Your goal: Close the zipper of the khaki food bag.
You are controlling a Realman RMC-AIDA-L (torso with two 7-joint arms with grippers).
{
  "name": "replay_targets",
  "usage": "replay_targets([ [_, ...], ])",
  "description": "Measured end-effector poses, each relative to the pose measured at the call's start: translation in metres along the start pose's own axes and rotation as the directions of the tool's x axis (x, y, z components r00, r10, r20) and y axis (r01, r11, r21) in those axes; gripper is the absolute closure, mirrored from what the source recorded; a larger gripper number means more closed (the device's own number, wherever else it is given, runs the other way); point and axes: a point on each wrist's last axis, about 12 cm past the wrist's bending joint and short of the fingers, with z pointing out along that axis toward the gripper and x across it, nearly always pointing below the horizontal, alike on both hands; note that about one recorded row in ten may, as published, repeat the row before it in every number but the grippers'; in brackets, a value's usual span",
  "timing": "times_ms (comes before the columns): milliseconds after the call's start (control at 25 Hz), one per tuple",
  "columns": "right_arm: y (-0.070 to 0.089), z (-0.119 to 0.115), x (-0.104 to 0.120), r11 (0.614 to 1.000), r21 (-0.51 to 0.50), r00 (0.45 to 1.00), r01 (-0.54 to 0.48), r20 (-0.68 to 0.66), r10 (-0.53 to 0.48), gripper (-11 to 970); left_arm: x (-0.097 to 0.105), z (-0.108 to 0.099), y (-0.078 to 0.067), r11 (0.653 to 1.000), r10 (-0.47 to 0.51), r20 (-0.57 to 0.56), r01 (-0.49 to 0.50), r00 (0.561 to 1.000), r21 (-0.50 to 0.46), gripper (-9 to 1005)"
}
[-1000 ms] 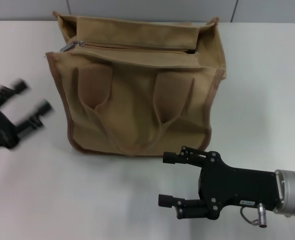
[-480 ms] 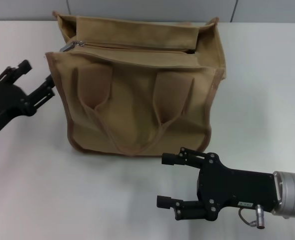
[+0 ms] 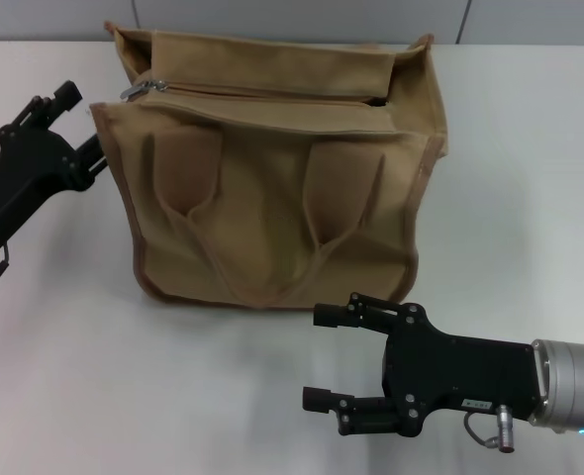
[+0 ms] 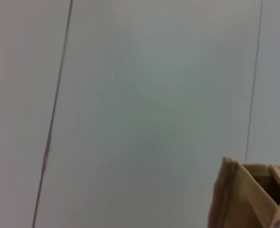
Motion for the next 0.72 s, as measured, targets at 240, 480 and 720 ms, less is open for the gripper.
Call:
replay_targets([
  [240,-0.001,0.001,0.0,1.0,0.001,1.0,0.001,-0.003,-0.001,125,-0.002,0.003,-0.003,1.0,-0.028,0.031,0.027,0.999,0.008,216],
  [480,-0.001,0.001,0.0,1.0,0.002,1.0,0.001,-0.004,-0.001,125,-0.001,-0.001,-0.002,0.999,-0.01,-0.001,0.01,1.0,0.033,216],
  [720,-0.003,0.002,0.001,1.0,0.009,1.0,0.003,-0.014,-0.003,125,-0.007,-0.011,0.011,0.998,0.031,-0.066,-0.027,0.997,0.053,216],
])
